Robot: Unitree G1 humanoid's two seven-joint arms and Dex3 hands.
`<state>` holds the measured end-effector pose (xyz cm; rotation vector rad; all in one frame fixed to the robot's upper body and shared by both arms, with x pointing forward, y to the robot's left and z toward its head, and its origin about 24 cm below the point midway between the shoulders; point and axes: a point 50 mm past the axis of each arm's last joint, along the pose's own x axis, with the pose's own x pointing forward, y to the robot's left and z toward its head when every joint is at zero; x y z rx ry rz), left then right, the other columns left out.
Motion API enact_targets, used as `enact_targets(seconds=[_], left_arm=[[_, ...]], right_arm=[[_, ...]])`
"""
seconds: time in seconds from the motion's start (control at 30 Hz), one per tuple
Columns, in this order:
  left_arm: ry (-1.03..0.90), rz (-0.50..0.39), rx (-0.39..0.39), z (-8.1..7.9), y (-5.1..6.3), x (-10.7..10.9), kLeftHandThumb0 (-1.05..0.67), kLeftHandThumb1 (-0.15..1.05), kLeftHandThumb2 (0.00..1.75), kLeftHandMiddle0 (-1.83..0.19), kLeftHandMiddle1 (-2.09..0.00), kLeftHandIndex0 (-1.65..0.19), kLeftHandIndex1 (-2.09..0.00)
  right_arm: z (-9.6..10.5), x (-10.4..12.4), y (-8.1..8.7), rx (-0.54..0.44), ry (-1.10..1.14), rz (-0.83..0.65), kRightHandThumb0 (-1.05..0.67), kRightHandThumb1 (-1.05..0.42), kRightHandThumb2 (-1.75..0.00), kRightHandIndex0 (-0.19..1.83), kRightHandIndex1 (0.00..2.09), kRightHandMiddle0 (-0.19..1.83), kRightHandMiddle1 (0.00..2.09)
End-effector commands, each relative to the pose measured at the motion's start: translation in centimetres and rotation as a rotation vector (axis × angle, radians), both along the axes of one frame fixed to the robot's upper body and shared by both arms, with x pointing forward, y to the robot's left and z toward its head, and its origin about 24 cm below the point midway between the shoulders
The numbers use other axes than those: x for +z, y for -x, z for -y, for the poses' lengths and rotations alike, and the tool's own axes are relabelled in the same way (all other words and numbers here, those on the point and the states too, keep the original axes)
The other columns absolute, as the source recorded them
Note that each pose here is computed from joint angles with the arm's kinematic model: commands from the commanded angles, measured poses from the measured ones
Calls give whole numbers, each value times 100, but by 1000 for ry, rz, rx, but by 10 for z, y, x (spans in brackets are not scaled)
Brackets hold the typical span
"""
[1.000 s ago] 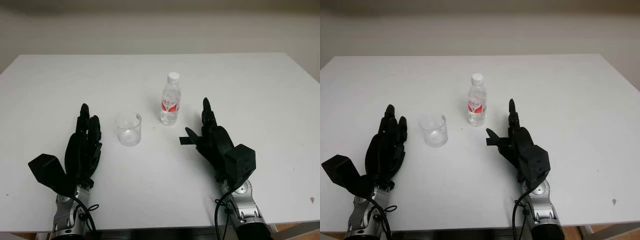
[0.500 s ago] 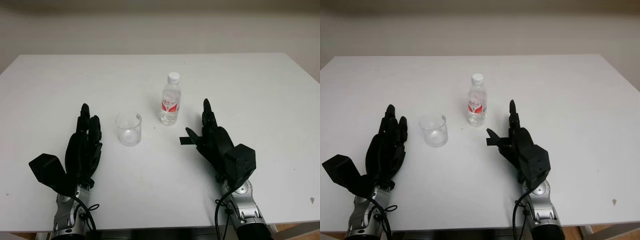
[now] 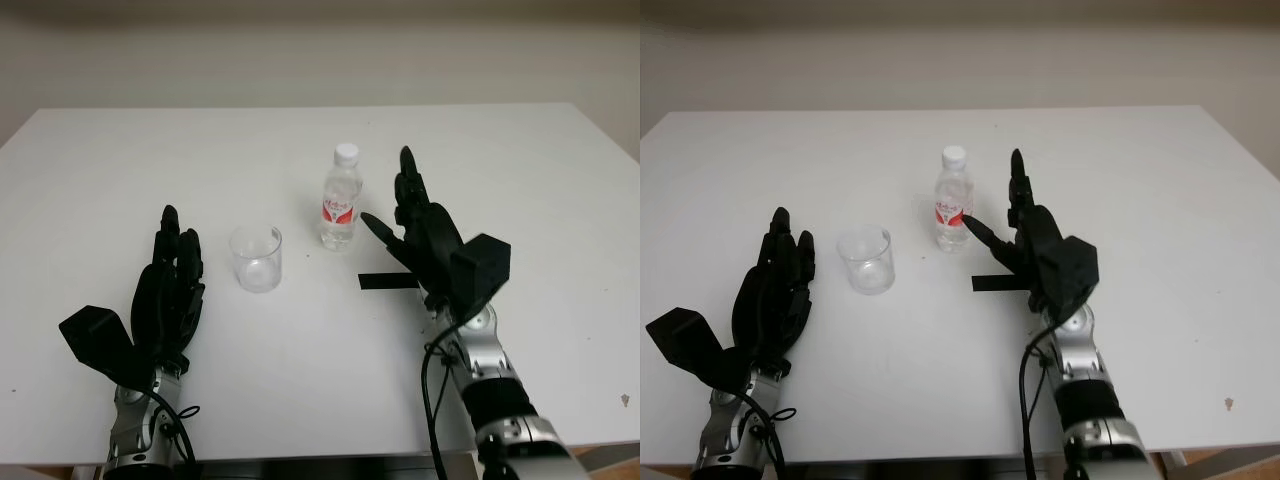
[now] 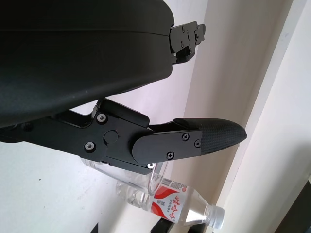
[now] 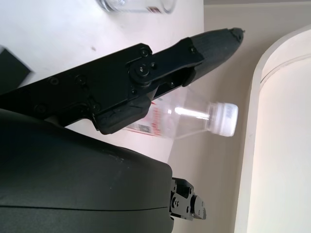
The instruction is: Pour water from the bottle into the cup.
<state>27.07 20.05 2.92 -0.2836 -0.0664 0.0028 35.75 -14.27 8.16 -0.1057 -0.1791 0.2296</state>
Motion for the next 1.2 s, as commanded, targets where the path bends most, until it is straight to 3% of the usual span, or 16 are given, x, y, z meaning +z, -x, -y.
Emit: enact_targets(seconds=[0.0,0.2,0.47,1.17], left_arm=[[31,-77,13,0,9,-18,-75,105,49,18,-5,19,-4],[29,-77,17,-1,9,-17,-76,105,48,18,-5,18,-5],[44,-76,16,-1,8,-16,-74,105,46,18,-5,18,-5],[34,-81,14,-1,8,-16,-74,105,47,18,-5,18,-5]], right_arm=[[-3,13,-12,-7,1,15,-98,-92,-4,-19,0,-19,0],[-8,23,-32,-43,47,-21,-99,-92,-5,-19,0,-19,0],[-15,23,-41,-66,140,-89,-99,-91,-5,-19,0,-19,0],[-42,4,-34,22,231,-149,-103,-93,-5,-19,0,-19,0]])
